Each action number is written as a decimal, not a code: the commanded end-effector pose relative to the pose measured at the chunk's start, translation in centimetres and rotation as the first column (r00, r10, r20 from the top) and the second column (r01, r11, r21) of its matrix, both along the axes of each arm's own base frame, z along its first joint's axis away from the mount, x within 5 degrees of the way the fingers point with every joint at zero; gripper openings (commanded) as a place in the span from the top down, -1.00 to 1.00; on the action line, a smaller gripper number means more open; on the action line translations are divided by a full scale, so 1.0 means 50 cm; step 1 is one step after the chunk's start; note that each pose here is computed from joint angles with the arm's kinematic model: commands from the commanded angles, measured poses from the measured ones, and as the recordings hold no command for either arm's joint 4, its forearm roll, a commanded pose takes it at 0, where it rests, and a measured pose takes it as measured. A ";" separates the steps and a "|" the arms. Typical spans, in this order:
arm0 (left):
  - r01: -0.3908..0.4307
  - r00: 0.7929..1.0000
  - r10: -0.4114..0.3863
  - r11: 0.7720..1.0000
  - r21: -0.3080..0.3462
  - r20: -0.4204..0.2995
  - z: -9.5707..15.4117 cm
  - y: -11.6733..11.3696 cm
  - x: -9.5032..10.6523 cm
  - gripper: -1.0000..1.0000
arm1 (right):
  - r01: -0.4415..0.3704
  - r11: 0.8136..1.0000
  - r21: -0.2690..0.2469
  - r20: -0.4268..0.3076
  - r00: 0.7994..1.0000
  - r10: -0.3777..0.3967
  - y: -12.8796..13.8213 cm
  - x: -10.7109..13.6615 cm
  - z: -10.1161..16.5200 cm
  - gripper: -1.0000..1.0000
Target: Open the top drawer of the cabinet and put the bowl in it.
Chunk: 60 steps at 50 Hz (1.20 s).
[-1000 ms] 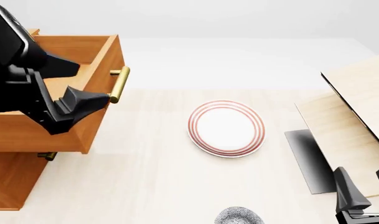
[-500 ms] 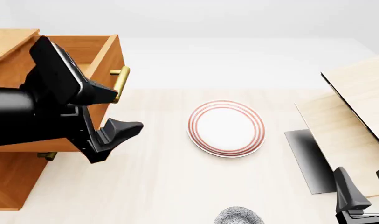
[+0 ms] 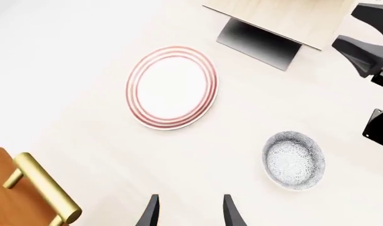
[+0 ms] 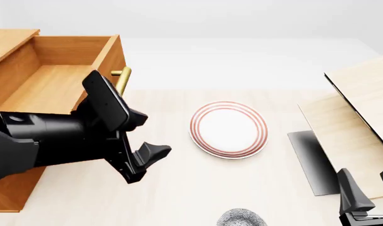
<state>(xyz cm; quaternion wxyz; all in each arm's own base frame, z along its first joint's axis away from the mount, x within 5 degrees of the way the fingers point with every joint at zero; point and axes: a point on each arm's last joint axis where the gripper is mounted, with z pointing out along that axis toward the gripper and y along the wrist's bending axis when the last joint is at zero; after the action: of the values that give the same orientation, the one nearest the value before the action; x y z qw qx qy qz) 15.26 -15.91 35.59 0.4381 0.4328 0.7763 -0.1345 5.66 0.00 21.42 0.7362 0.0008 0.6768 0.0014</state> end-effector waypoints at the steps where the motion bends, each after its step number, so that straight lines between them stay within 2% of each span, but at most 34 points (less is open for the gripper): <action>1: -0.004 0.999 0.003 1.000 -0.018 -0.042 -0.033 -0.022 0.004 -1.00 | 0.000 1.000 0.000 0.000 1.000 0.000 0.000 0.000 0.000 -1.00; 16: 0.001 0.994 -0.007 0.999 -0.052 -0.111 -0.074 -0.082 0.015 -1.00 | 0.000 1.000 0.000 0.001 1.000 0.000 0.000 0.000 0.000 -1.00; 17: -0.010 0.992 0.001 0.997 -0.070 -0.130 -0.075 -0.091 0.015 -1.00 | 0.000 1.000 -0.001 0.001 1.000 0.000 0.000 0.000 0.000 -1.00; 20: -0.007 0.991 -0.003 0.998 -0.069 -0.137 -0.086 -0.101 0.017 -1.00 | 0.000 1.000 -0.001 0.001 1.000 0.000 0.000 0.000 0.000 -1.00; 21: -0.020 0.987 0.007 0.997 -0.076 -0.160 -0.098 -0.110 0.019 -1.00 | 0.000 1.000 -0.001 0.001 1.000 0.000 0.000 0.000 0.000 -1.00; 31: -0.042 0.980 0.025 0.996 -0.080 -0.198 -0.130 -0.119 0.021 -1.00 | 0.000 1.000 -0.001 0.001 1.000 0.000 0.000 0.000 0.000 -1.00; 32: -0.053 0.975 0.031 0.994 -0.093 -0.221 -0.132 -0.129 0.020 -1.00 | 0.000 1.000 0.000 0.000 1.000 0.000 0.000 0.000 0.000 -1.00; 35: -0.071 0.973 0.049 0.993 -0.092 -0.227 -0.141 -0.119 0.022 -1.00 | 0.000 1.000 0.000 0.000 1.000 0.000 0.000 0.000 0.000 -1.00; 36: -0.065 0.971 0.039 0.992 -0.103 -0.235 -0.142 -0.133 0.020 -1.00 | 0.000 1.000 -0.001 0.000 1.000 0.000 0.000 0.000 0.000 -1.00; 40: -0.054 0.970 0.028 0.993 -0.101 -0.240 -0.155 -0.146 0.019 -1.00 | 0.000 1.000 0.000 0.001 1.000 0.000 0.000 0.000 0.000 -1.00; 46: -0.072 0.970 0.046 0.993 -0.099 -0.240 -0.168 -0.131 0.022 -1.00 | 0.000 1.000 0.000 0.000 1.000 0.000 0.000 0.000 0.000 -1.00; 60: -0.085 0.963 0.052 0.990 -0.114 -0.266 -0.195 -0.146 0.022 -1.00 | 0.000 1.000 -0.001 0.000 1.000 0.000 0.000 0.000 0.000 -1.00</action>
<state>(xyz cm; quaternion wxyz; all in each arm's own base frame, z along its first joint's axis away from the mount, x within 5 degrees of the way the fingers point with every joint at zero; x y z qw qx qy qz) 16.40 -22.81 27.02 0.3679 0.3620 0.8282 -0.2183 5.66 0.00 21.42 0.7361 0.0007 0.6768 0.0014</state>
